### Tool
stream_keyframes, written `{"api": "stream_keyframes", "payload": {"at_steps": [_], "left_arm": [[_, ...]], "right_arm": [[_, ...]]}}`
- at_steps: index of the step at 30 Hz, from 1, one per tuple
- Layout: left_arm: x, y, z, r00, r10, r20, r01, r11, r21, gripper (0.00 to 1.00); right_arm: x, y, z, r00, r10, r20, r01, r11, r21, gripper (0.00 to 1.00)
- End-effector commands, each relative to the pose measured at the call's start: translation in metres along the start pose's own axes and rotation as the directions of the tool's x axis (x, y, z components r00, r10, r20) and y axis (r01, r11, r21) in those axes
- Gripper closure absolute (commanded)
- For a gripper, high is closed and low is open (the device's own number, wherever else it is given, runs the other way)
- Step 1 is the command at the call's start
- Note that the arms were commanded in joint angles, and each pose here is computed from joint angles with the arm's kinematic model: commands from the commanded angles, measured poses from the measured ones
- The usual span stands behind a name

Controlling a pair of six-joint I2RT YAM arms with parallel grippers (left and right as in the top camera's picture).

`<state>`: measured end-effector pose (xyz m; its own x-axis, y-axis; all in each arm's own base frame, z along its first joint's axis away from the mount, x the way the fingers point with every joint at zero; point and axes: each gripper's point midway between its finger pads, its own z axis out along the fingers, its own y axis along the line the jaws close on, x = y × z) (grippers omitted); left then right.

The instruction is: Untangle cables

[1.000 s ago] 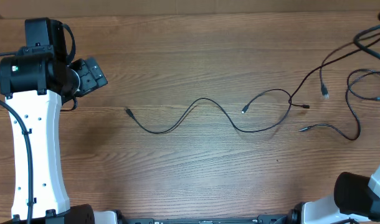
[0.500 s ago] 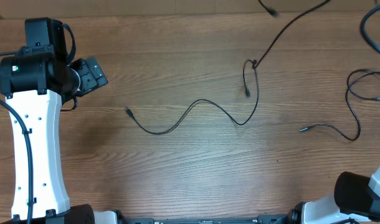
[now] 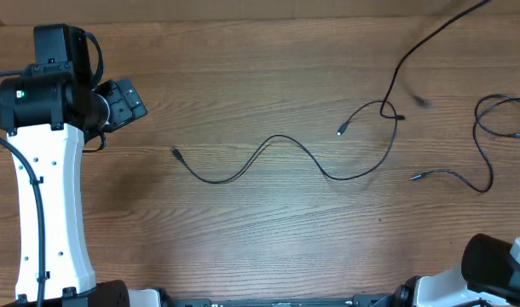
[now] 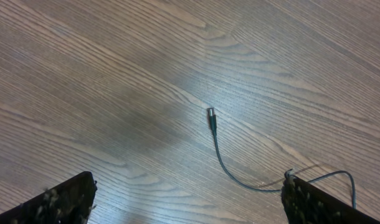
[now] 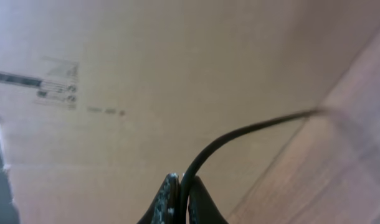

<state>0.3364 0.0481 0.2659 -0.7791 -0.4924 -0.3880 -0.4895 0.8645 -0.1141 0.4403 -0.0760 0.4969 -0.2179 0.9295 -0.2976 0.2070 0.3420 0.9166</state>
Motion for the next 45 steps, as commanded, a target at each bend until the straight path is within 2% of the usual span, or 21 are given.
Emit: {"api": "stream_keyframes", "payload": {"at_steps": [1, 2, 5, 7, 11, 17, 20, 24, 28, 31, 33, 37, 39, 43, 45], "left_arm": [[-0.004, -0.001, -0.009, 1.0, 0.004, 0.026, -0.005, 1.0, 0.015, 0.05], [-0.004, -0.001, -0.009, 1.0, 0.004, 0.026, -0.004, 1.0, 0.015, 0.05], [-0.004, -0.001, -0.009, 1.0, 0.004, 0.027, -0.004, 1.0, 0.015, 0.05], [-0.004, -0.001, -0.009, 1.0, 0.004, 0.028, -0.004, 1.0, 0.016, 0.05], [-0.005, -0.001, -0.009, 1.0, 0.004, 0.029, -0.004, 1.0, 0.016, 0.05], [-0.004, -0.001, -0.009, 1.0, 0.004, 0.027, -0.004, 1.0, 0.016, 0.05], [-0.004, -0.001, -0.009, 1.0, 0.004, 0.027, -0.004, 1.0, 0.016, 0.05], [-0.004, -0.001, -0.009, 1.0, 0.004, 0.027, -0.005, 1.0, 0.015, 0.05], [-0.004, -0.001, -0.009, 1.0, 0.004, 0.025, -0.005, 1.0, 0.015, 0.05], [-0.003, 0.0, -0.009, 1.0, 0.004, 0.023, -0.005, 1.0, 0.014, 0.05], [-0.003, 0.0, -0.009, 1.0, 0.005, 0.022, -0.005, 1.0, 0.014, 0.05], [-0.003, 0.0, -0.009, 1.0, 0.004, 0.022, -0.005, 1.0, 0.013, 0.05], [-0.003, 0.0, -0.009, 1.0, 0.004, 0.022, -0.005, 1.0, 0.013, 0.05], [-0.003, 0.0, -0.009, 1.0, 0.004, 0.022, -0.004, 1.0, 0.013, 0.05], [-0.003, 0.0, -0.009, 1.0, 0.004, 0.023, -0.004, 1.0, 0.014, 0.05]], "right_arm": [[-0.007, 0.003, -0.007, 0.999, 0.026, 0.047, -0.026, 1.0, 0.007, 0.96], [-0.004, 0.004, -0.007, 0.999, 0.026, 0.03, -0.026, 1.0, -0.001, 0.96], [0.024, 0.022, -0.009, 0.991, 0.003, -0.136, -0.016, 0.995, -0.096, 0.96], [0.046, 0.044, -0.017, 0.962, -0.051, -0.268, -0.006, 0.978, -0.207, 0.96], [0.065, 0.083, -0.037, 0.91, -0.102, -0.403, -0.059, 0.928, -0.368, 0.96], [0.072, 0.139, -0.073, 0.869, -0.205, -0.45, -0.093, 0.826, -0.556, 0.96], [0.071, 0.141, -0.074, 0.868, -0.182, -0.462, -0.119, 0.827, -0.549, 0.96], [0.062, 0.122, -0.055, 0.894, -0.103, -0.435, -0.133, 0.869, -0.477, 0.96], [0.035, 0.069, -0.021, 0.96, -0.027, -0.279, -0.063, 0.95, -0.307, 0.96], [0.011, 0.037, -0.009, 0.986, -0.112, -0.121, 0.086, 0.976, -0.199, 0.96], [-0.005, 0.019, -0.006, 0.979, -0.204, -0.03, 0.199, 0.973, -0.116, 0.96], [-0.033, -0.011, -0.008, 0.901, -0.427, 0.078, 0.422, 0.904, 0.071, 0.96], [-0.047, -0.035, -0.012, 0.858, -0.505, 0.093, 0.477, 0.852, 0.217, 0.96], [-0.078, -0.102, -0.034, 0.84, -0.53, 0.113, 0.377, 0.721, 0.581, 0.95], [-0.085, -0.134, -0.042, 0.847, -0.522, 0.1, 0.312, 0.641, 0.701, 0.95]]}}
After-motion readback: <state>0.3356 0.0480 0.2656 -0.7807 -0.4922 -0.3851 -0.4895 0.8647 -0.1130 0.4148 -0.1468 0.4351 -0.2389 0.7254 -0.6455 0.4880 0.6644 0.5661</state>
